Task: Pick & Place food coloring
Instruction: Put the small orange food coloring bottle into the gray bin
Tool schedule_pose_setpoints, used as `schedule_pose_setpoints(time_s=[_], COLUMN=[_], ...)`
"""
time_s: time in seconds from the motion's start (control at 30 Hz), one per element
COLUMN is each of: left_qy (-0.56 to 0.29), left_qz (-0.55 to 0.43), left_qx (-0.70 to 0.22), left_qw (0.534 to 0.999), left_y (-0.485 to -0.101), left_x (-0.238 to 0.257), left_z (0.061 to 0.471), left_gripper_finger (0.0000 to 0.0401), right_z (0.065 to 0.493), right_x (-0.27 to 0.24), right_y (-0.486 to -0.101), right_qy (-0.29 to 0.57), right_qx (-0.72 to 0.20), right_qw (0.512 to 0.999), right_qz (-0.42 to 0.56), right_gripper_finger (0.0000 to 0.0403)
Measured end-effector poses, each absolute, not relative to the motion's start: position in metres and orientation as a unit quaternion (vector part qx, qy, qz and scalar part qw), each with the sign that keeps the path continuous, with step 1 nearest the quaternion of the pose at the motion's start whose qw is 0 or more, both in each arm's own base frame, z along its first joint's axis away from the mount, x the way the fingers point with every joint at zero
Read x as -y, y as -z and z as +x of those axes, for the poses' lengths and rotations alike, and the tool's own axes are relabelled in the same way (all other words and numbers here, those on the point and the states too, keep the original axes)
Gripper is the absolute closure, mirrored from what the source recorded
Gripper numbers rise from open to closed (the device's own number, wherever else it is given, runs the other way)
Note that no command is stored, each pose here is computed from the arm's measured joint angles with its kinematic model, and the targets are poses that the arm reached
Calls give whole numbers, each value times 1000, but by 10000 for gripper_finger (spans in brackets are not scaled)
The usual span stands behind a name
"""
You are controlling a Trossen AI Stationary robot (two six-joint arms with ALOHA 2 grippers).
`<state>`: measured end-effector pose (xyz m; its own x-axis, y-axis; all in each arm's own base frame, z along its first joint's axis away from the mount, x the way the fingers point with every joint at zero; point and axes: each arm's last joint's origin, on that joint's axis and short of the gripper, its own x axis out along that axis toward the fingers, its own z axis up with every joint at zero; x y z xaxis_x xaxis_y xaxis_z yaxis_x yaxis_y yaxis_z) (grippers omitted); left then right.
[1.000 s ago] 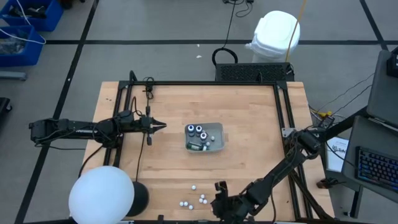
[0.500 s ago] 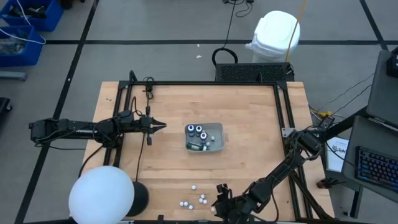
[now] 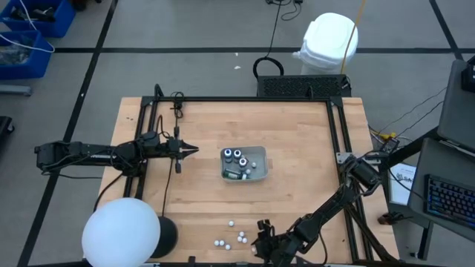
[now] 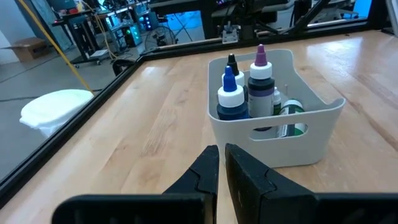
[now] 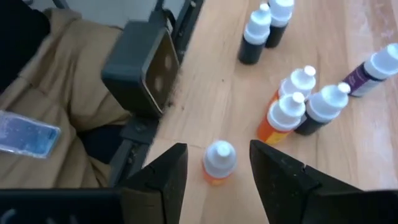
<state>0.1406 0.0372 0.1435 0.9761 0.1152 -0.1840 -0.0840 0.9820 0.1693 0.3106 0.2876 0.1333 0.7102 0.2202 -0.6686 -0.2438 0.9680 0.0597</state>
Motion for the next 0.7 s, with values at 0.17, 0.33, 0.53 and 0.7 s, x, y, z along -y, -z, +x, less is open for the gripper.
schedule_pose_setpoints(time_s=[0.17,0.33,0.53,0.7], left_qy=[-50,-50,-50,-50], left_qz=[80,80,80,80], left_qx=[-97,-97,-97,-97], left_qw=[991,991,991,991], left_y=[-144,-144,-144,-144], left_x=[-37,-37,-37,-37], left_z=[141,141,141,141], left_gripper_finger=[366,366,366,366], right_z=[311,311,311,311], right_x=[-287,-287,-287,-287], right_y=[-133,-133,-133,-133], right_qy=[-118,-117,-117,-117], right_qx=[-356,-356,-355,-355], right_qw=[927,927,927,927], right_qz=[-22,-26,-24,-24], right_gripper_finger=[238,248,285,335])
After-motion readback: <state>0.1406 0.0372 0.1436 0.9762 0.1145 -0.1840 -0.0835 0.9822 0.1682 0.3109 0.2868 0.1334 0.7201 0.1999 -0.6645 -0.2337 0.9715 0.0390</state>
